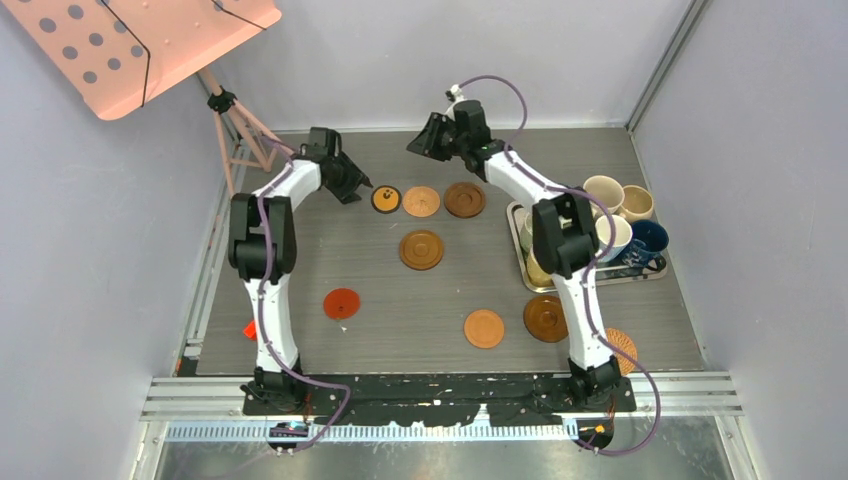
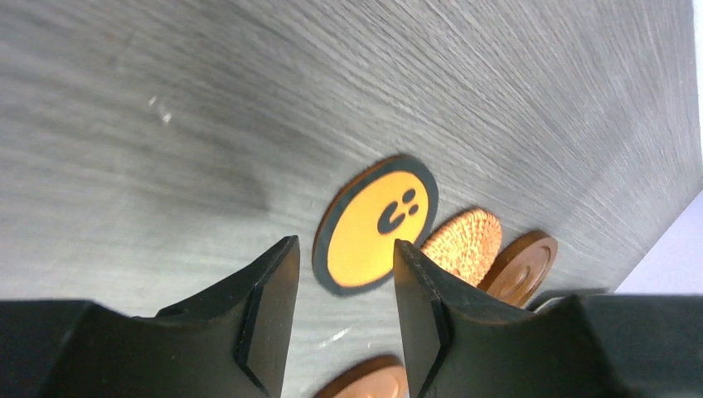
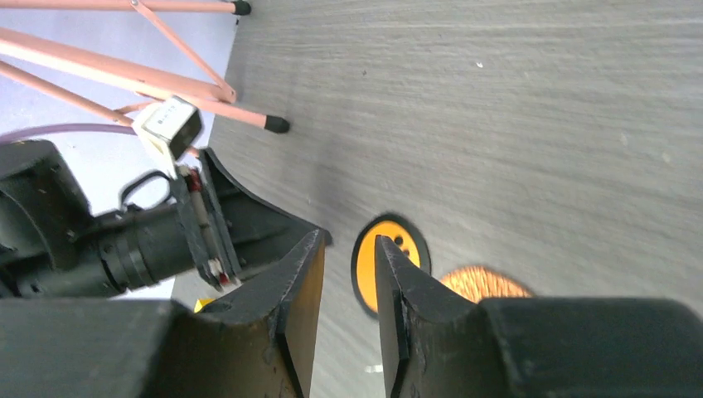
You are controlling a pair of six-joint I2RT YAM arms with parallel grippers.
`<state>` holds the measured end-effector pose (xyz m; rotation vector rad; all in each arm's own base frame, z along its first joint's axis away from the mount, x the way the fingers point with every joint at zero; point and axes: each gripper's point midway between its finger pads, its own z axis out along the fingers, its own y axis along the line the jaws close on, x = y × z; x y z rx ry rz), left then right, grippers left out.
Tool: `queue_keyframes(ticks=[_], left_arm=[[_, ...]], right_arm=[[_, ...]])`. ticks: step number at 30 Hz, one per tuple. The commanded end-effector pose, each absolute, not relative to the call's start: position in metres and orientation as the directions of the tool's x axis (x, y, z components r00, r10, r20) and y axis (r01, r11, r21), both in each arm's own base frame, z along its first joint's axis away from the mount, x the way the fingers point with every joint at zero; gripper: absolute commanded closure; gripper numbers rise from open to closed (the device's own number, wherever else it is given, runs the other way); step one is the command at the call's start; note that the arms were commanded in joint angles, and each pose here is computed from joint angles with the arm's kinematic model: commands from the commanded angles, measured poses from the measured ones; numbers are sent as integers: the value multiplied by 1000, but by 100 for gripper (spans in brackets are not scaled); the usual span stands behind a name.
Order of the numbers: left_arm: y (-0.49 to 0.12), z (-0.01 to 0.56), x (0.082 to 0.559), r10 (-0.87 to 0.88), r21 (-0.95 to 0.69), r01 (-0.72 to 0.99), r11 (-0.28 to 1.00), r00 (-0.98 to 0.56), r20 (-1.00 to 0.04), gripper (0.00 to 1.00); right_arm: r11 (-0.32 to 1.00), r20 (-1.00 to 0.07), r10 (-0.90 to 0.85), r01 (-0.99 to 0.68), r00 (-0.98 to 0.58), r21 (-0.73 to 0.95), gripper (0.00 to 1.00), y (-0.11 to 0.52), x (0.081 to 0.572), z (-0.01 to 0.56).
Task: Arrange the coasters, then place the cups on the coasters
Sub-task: Move the coaster to the center of the board.
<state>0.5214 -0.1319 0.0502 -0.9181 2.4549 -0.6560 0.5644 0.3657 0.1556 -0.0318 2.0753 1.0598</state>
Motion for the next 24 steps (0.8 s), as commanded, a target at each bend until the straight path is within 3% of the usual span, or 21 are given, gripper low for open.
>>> queue_keyframes(ticks=[1, 6, 11, 18, 24], left_arm=[[-109, 147, 511, -630, -546, -374, 750, -656, -416, 51], [-101, 202, 464, -528, -516, -242, 822, -665, -528, 47], [-93, 251, 393, -426, -467, -122, 876, -650, -629, 2], [-85, 286, 287, -263, -388, 76, 918, -617, -742, 1], [-85, 246, 226, -253, -408, 117, 906, -621, -742, 0]], right_arm=[[691, -711, 319, -359, -627, 627, 65, 342, 528, 220], [763, -706, 276, -297, -652, 573, 65, 316, 479, 208], [815, -705, 196, -287, -682, 504, 67, 316, 429, 192], [868, -700, 13, -339, -714, 362, 76, 343, 368, 155], [911, -681, -59, -318, -730, 262, 84, 343, 353, 118]])
